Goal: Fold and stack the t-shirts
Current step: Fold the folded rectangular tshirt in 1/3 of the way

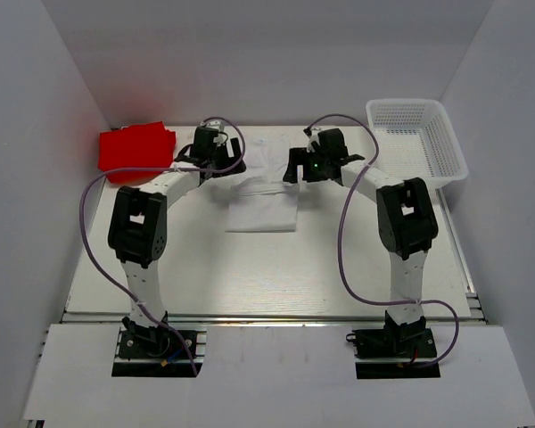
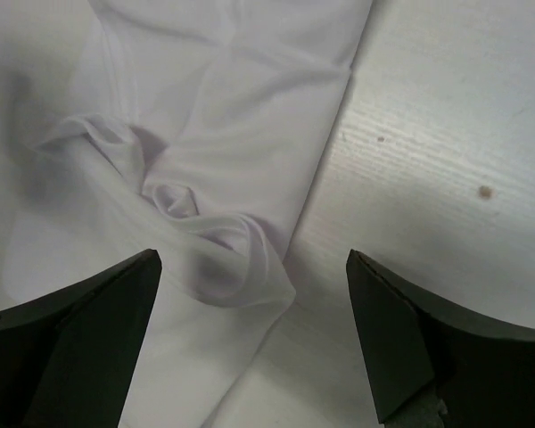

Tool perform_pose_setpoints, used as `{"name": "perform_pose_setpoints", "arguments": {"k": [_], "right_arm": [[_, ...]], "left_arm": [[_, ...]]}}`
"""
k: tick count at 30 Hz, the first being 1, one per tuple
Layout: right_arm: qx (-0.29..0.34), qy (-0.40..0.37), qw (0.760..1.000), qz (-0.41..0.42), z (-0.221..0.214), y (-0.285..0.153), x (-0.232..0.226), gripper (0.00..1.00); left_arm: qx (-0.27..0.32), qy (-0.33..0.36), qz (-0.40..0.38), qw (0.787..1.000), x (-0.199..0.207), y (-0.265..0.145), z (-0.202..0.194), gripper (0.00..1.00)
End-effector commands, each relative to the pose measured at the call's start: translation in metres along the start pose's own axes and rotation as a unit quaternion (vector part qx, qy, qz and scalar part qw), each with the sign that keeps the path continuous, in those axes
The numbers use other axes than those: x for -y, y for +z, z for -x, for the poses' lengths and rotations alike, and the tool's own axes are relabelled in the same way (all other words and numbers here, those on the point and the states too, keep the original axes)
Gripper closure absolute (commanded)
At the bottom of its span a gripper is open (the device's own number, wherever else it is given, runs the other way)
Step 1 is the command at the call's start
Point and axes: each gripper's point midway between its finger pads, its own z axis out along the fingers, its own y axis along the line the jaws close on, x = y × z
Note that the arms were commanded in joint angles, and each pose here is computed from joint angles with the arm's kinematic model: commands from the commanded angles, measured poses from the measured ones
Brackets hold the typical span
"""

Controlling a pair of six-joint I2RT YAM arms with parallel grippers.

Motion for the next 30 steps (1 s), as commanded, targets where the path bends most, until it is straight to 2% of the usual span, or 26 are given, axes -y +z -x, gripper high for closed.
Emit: {"name": "perform_pose_setpoints", "arguments": {"k": [1,2,3,4,5,6,7,12,17,19,21,23,24,25,28,30], "right_arm": [[0.082,-0.06,0.995,0.011,0.07,-0.04,-0.024,0.1],[0.06,-0.054,0.997,0.008,0.047,-0.038,-0.021,0.1],[0.076,-0.06,0.995,0.015,0.053,-0.051,-0.029,0.1],[0.067,-0.058,0.995,0.041,0.04,-0.059,-0.039,0.1],[0.055,-0.058,0.995,0.056,0.021,-0.058,-0.044,0.1],[0.052,-0.06,0.995,0.067,0.013,-0.065,-0.05,0.1],[0.045,-0.067,0.992,0.101,0.007,-0.071,-0.065,0.1],[-0.011,-0.099,0.984,0.145,-0.032,-0.049,-0.098,0.1],[-0.039,-0.126,0.978,0.162,-0.046,-0.015,-0.116,0.1],[-0.027,-0.135,0.976,0.171,-0.034,-0.01,-0.127,0.1],[-0.042,-0.13,0.976,0.168,-0.045,0.009,-0.123,0.1],[-0.018,-0.127,0.977,0.171,-0.028,0.015,-0.13,0.1],[-0.032,-0.106,0.981,0.161,-0.038,0.026,-0.125,0.1],[0.003,-0.105,0.98,0.167,-0.019,0.03,-0.128,0.1],[0.023,-0.098,0.982,0.161,-0.01,0.039,-0.127,0.1],[0.062,-0.109,0.979,0.162,0.008,0.041,-0.129,0.1]], "left_arm": [[0.042,0.006,-0.019,0.999,0.013,-0.04,0.033,0.0],[0.042,0.01,-0.033,0.999,0.02,-0.048,0.028,0.0],[0.044,0.007,-0.038,0.998,0.023,-0.054,0.022,0.0],[0.019,0.008,-0.046,0.999,0.022,-0.058,-0.005,0.0],[0.029,0.005,-0.064,0.997,0.029,-0.075,-0.003,0.0],[0.005,-0.006,-0.064,0.998,0.022,-0.078,-0.031,0.0],[0.005,-0.005,-0.08,0.997,0.025,-0.084,-0.037,0.0],[-0.022,-0.021,-0.095,0.995,0.015,-0.115,-0.09,0.0],[-0.001,-0.002,-0.104,0.995,0.009,-0.152,-0.105,0.0],[0.01,0.009,-0.122,0.992,0.013,-0.159,-0.106,0.0],[0.031,0.022,-0.163,0.986,0.025,-0.162,-0.103,0.0],[0.04,0.042,-0.193,0.98,0.035,-0.163,-0.099,0.0],[0.045,0.053,-0.217,0.974,0.044,-0.165,-0.094,0.0],[0.037,0.053,-0.222,0.973,0.044,-0.16,-0.098,0.0],[0.026,0.054,-0.217,0.974,0.042,-0.15,-0.102,0.0],[0.022,0.057,-0.216,0.974,0.04,-0.147,-0.104,0.0]]}}
